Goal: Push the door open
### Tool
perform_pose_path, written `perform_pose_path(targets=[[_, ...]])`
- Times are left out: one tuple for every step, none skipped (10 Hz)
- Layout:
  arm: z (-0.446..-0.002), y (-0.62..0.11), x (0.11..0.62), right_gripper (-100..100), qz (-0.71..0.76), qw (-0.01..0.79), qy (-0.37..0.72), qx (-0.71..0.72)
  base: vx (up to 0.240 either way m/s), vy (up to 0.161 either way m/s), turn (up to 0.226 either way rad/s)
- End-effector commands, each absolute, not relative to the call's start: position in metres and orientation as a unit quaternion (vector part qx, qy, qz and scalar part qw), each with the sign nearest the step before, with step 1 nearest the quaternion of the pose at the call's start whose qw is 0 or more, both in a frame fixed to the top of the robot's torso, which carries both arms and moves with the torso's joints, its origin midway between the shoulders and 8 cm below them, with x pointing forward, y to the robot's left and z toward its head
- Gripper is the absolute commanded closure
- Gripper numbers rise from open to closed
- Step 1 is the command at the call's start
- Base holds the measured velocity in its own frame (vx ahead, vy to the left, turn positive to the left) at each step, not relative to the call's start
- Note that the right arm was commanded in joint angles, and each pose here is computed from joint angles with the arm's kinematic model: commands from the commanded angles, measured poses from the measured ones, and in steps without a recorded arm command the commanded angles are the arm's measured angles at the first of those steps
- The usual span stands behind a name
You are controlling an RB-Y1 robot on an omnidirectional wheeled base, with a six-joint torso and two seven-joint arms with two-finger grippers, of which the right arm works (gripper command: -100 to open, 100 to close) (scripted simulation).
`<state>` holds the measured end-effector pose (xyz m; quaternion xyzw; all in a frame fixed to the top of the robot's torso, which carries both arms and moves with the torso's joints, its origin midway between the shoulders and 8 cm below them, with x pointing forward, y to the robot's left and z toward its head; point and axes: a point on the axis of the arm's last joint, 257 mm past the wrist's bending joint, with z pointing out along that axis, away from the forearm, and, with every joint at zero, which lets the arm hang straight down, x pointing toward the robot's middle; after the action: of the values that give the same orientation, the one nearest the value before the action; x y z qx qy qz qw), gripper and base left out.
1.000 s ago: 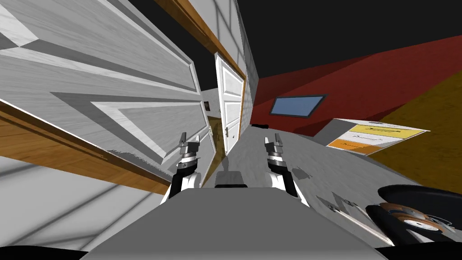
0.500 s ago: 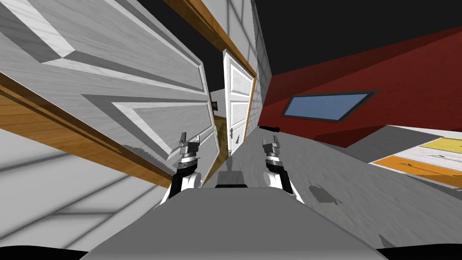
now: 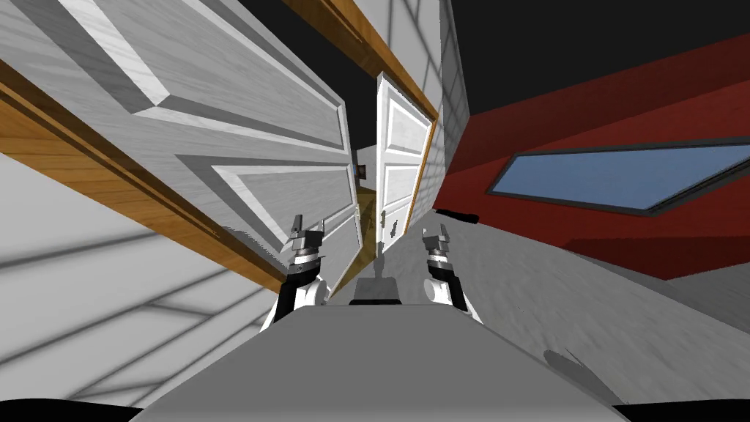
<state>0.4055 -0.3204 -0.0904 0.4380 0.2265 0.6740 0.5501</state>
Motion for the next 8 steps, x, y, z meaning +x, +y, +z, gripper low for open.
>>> perform_pose_path(targets=[[-0.102,-0.322,0.409,-100,0.683,0.533,0.217,0.450,0.089,-0.118,0.311],[-0.107,-0.322,0.411,-100,0.686,0.525,0.212,0.456,0.083,-0.098,0.182],[-0.112,-0.323,0.412,-100,0.690,0.518,0.207,0.462,0.074,-0.091,0.147],[-0.123,-0.324,0.416,-100,0.696,0.502,0.198,0.473,0.088,-0.110,0.392],[-0.129,-0.324,0.417,-100,0.699,0.494,0.192,0.479,0.083,-0.138,0.277],[-0.134,-0.325,0.419,-100,0.703,0.486,0.187,0.485,0.057,-0.112,0.196],[-0.146,-0.326,0.421,-100,0.708,0.470,0.175,0.497,0.047,-0.122,0.319],[-0.151,-0.326,0.423,-100,0.711,0.462,0.170,0.503,0.063,-0.151,0.269]])
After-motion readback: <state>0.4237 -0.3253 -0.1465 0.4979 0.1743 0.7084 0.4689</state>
